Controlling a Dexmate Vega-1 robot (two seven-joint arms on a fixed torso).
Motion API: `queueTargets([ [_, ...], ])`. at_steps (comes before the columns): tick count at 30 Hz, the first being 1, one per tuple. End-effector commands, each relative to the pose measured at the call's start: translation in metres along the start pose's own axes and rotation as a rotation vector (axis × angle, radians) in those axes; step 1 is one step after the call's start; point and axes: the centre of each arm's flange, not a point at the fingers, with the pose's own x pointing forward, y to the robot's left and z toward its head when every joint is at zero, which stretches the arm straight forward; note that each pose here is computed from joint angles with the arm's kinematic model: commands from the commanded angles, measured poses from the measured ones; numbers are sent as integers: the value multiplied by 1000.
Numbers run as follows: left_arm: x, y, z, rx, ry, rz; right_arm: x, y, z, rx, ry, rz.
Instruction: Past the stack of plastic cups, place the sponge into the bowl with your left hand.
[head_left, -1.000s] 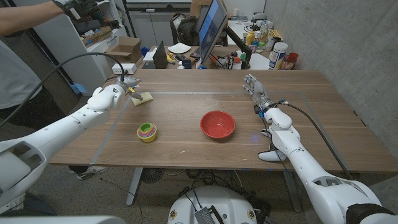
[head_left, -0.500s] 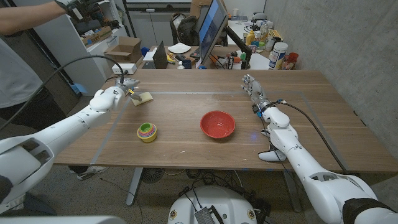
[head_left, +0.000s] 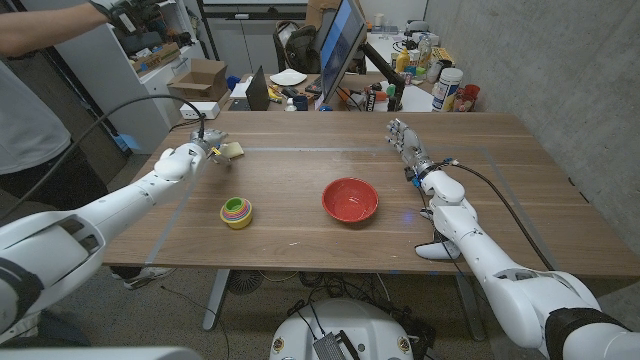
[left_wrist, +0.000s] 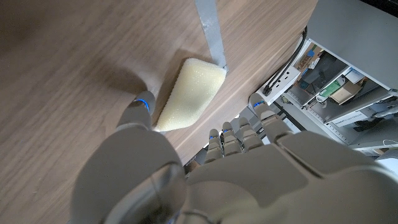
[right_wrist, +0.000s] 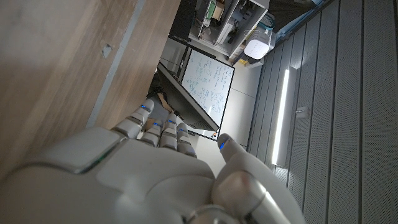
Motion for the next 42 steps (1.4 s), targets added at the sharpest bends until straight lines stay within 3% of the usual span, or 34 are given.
queueTargets([
  [1, 4, -21, 12, -46, 9, 26, 0, -9, -2, 3, -1, -2],
  [13, 3, -24, 11, -118, 54, 91, 5, -18, -7, 6, -4, -10],
  [20, 7, -34, 8, -193, 69, 153, 13, -22, -7, -12, -5, -10],
  [24, 7, -41, 5, -264, 116, 213, 18, -25, -6, 1, -11, -17],
  [29, 7, -52, 1, -312, 122, 222, 23, -25, -5, -14, -4, -25],
  [30, 6, -54, -1, -350, 149, 229, 24, -23, -6, -13, 0, -24],
  [36, 5, -53, -5, -428, 158, 213, 30, -19, -5, -32, 14, -9],
  [42, -1, -52, -7, -463, 172, 238, 27, -19, -1, -46, -12, -8],
])
